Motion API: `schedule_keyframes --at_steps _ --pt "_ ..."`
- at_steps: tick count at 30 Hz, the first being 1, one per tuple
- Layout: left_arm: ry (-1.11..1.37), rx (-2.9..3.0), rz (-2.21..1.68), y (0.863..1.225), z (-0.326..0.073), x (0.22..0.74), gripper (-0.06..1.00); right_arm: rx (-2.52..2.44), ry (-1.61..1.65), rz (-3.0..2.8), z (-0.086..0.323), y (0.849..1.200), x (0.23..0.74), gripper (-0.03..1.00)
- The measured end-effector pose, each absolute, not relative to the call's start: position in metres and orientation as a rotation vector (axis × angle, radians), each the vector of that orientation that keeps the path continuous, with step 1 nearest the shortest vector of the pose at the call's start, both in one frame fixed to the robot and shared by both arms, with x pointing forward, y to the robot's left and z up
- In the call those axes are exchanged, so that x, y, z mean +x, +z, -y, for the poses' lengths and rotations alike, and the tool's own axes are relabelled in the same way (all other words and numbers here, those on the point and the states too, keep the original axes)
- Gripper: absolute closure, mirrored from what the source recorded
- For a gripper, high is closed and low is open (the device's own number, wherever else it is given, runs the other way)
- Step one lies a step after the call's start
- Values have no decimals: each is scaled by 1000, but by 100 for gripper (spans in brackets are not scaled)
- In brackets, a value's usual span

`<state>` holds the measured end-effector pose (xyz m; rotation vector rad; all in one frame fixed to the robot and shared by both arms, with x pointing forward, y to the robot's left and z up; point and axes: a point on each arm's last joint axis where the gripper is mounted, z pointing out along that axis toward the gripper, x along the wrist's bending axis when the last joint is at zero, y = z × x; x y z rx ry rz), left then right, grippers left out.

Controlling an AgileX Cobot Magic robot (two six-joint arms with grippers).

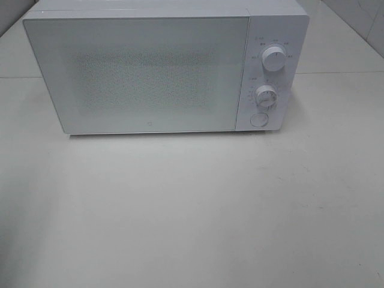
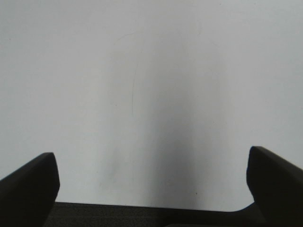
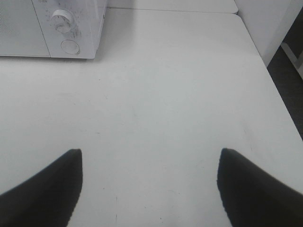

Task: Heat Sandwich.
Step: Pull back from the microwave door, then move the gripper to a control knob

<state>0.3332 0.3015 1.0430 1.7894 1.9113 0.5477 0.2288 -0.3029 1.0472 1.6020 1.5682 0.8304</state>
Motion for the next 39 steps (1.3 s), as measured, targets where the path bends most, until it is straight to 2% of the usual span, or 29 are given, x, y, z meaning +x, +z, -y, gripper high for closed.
schedule_keyframes --at_steps 22,39 --pt "882 1571 -1643 1053 -299 252 -5 1602 830 -1568 303 1047 229 20" --pt "959 1496 -1562 1054 -298 235 -5 1602 830 -1568 303 1047 229 20"
